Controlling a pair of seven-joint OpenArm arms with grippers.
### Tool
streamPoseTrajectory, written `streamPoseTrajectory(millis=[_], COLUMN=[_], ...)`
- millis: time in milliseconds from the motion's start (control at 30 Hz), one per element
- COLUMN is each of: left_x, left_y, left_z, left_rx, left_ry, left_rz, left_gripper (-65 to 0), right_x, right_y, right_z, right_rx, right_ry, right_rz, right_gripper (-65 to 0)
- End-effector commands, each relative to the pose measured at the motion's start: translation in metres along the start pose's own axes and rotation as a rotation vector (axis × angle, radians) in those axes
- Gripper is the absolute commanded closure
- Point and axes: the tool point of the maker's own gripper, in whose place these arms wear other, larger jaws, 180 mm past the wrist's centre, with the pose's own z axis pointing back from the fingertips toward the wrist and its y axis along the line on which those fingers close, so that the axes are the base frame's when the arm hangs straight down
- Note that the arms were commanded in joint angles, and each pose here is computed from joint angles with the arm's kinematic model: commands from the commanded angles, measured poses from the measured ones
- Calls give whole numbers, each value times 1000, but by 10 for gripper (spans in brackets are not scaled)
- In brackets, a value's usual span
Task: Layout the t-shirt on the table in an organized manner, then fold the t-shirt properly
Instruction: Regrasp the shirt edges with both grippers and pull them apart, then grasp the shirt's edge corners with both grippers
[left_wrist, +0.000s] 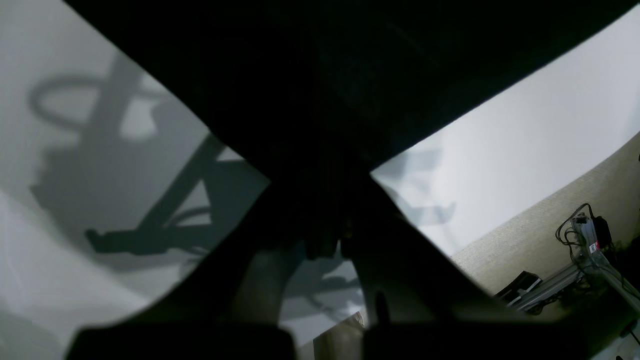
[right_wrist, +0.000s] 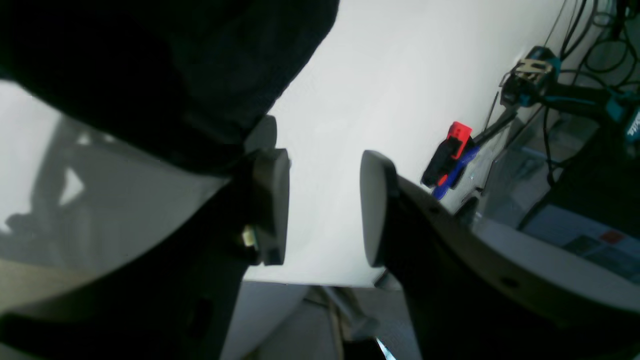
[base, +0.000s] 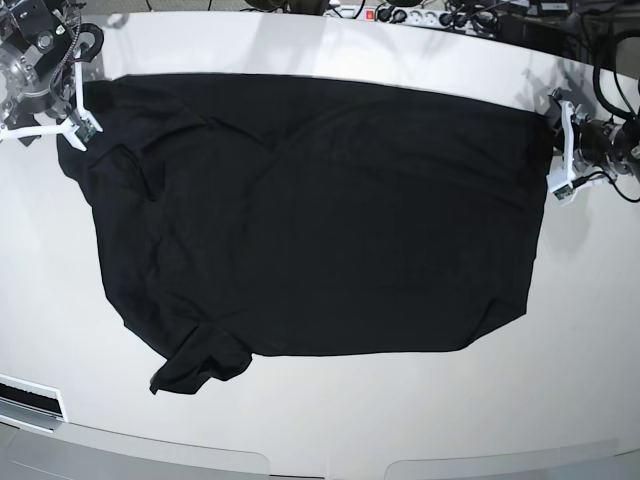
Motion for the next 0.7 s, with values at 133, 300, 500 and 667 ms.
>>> streamPoseTrajectory(millis=[133,300,500,667], left_x=[4,13,32,46], left_y=[20,23,26,18], left_z=[21,34,46,51], left_rx=[40,21,34,4], left_ry=[-19,-69,-122,-173], left_rz=[1,21,-17,-14], left_gripper=[0,0,0,0], right_x=[6,12,35,67], right_y=[-33,-11,-6,18], right_z=[9,8,18,50], right_rx=[-144,-16,42,222], right_ry=[-30,-55,-158,-301], right_rz=[-85,-117,-160,-125], right_gripper=[-257,-164,-150,-149])
